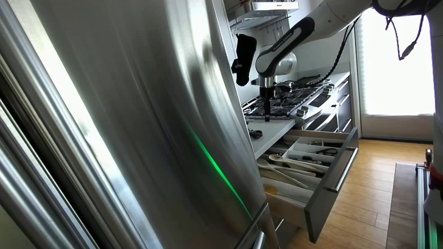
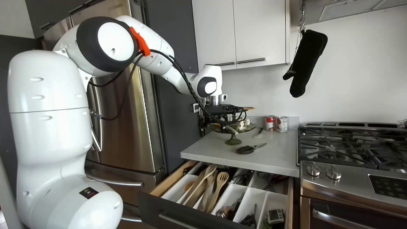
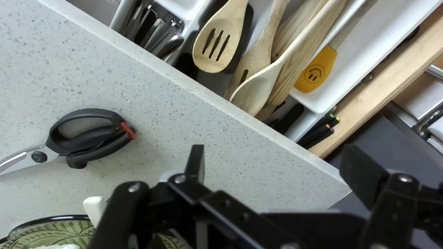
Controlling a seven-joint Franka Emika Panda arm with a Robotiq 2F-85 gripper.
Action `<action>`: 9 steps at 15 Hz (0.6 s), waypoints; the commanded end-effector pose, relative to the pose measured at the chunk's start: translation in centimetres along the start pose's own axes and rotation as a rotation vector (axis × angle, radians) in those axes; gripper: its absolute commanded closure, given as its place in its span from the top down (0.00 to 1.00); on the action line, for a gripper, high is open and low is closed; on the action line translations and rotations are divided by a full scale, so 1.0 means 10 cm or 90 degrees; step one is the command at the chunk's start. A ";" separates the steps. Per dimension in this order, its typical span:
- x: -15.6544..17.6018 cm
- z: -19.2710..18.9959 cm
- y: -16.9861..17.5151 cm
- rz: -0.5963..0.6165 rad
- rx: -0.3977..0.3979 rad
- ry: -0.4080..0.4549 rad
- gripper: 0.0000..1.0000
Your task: Move the serving spoon to the right
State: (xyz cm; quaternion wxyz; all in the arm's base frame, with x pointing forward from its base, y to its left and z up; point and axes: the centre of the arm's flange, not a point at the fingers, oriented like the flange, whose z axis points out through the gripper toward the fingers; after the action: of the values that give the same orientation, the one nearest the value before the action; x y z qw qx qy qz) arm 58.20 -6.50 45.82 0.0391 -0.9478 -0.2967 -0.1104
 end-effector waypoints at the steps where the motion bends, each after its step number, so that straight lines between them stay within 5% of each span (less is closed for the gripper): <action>1: 0.07 0.05 0.24 0.025 -0.016 0.023 1.00; 9: 0.21 0.24 0.79 -0.048 -0.065 0.131 1.00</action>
State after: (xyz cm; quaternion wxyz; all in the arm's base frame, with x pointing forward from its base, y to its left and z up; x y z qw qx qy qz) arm 62.68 -10.20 45.10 0.0115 -0.9345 -0.2954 -0.1982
